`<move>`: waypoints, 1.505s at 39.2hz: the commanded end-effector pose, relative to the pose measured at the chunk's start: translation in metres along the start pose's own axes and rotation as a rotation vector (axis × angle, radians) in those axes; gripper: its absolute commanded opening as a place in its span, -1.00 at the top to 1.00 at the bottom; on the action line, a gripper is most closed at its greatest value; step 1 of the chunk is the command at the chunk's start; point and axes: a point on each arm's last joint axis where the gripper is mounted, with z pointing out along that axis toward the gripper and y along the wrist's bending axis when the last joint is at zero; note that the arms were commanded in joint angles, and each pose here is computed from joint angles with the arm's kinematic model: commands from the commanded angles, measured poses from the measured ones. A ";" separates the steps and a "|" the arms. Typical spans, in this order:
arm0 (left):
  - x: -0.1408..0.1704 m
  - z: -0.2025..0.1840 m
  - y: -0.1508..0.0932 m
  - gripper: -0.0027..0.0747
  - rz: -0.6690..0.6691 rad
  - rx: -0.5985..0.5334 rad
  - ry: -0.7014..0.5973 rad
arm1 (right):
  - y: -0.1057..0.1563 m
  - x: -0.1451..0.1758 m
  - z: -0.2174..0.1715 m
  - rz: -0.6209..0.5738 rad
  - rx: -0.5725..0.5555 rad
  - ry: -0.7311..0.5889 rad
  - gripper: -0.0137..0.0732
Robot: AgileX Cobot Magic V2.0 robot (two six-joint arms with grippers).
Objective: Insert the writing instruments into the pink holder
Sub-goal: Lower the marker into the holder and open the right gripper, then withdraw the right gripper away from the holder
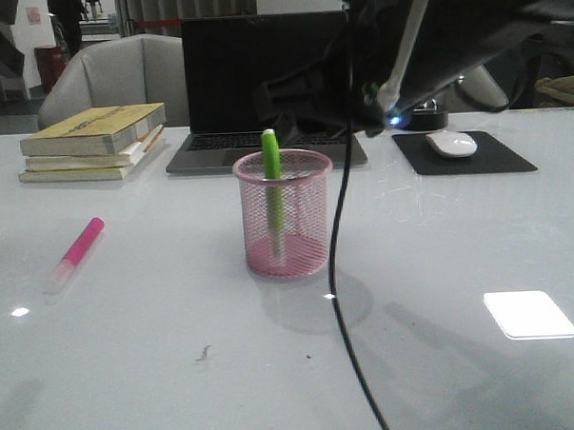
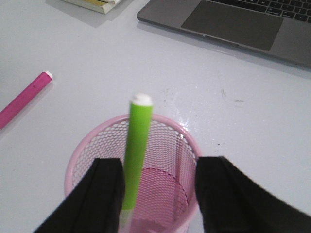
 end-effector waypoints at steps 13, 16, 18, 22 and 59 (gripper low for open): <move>-0.022 -0.011 -0.003 -0.09 -0.012 0.012 -0.123 | -0.069 -0.056 -0.107 -0.051 0.189 -0.024 -0.36; -0.022 -0.011 -0.003 -0.09 -0.012 0.012 -0.123 | -0.083 -0.051 -0.121 -0.026 0.239 -0.003 -0.36; -0.022 -0.011 -0.003 -0.09 -0.012 0.012 -0.123 | -0.090 -0.045 -0.129 -0.009 0.265 0.007 -0.36; -0.022 -0.011 -0.003 -0.09 -0.012 0.012 -0.123 | -0.103 -0.026 -0.151 0.036 0.324 0.055 -0.36; -0.045 0.023 -0.012 -0.09 0.076 0.015 -0.020 | -0.102 0.007 -0.205 0.101 0.399 0.129 -0.36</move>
